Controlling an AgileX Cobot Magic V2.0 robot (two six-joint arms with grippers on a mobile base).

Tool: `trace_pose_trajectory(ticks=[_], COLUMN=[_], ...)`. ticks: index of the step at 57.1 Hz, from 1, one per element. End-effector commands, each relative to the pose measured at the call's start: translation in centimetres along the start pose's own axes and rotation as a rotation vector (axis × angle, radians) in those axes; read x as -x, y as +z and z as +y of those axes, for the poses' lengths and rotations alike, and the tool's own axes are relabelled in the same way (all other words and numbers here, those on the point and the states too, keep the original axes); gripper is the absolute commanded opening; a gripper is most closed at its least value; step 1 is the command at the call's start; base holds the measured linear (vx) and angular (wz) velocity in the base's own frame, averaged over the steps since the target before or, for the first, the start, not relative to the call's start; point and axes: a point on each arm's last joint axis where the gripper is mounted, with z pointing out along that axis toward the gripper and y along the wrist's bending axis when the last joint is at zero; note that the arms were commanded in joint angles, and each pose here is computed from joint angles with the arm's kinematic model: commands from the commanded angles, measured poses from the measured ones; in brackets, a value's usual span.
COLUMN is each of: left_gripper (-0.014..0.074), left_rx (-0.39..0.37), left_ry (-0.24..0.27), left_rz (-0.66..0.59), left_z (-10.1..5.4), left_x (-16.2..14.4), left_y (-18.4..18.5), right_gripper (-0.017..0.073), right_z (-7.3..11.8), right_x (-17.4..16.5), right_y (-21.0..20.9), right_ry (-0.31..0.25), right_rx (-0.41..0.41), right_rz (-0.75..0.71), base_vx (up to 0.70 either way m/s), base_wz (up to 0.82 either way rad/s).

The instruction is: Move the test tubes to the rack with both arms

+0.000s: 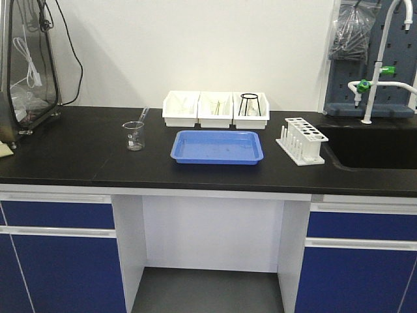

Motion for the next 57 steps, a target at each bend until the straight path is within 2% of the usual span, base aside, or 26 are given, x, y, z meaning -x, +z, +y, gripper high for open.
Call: trace_pose_trajectory(ticks=[1, 57], left_gripper=[-0.0004, -0.0004], left_rx=[0.018, 0.018], left_ry=[-0.008, -0.008], left_rz=[-0.111, -0.111], left_z=[0.26, 0.26], left_x=[1.59, 1.59], left_y=[-0.27, -0.27], right_gripper=[-0.0008, -0.0008], right_z=[-0.03, -0.03], right_x=[0.32, 0.32], right_y=[-0.05, -0.05], right_ry=[-0.012, -0.013], right_rx=[-0.012, -0.012], right_rz=[-0.075, -0.075], base_vx=[0.22, 0.39], base_wz=[0.05, -0.05])
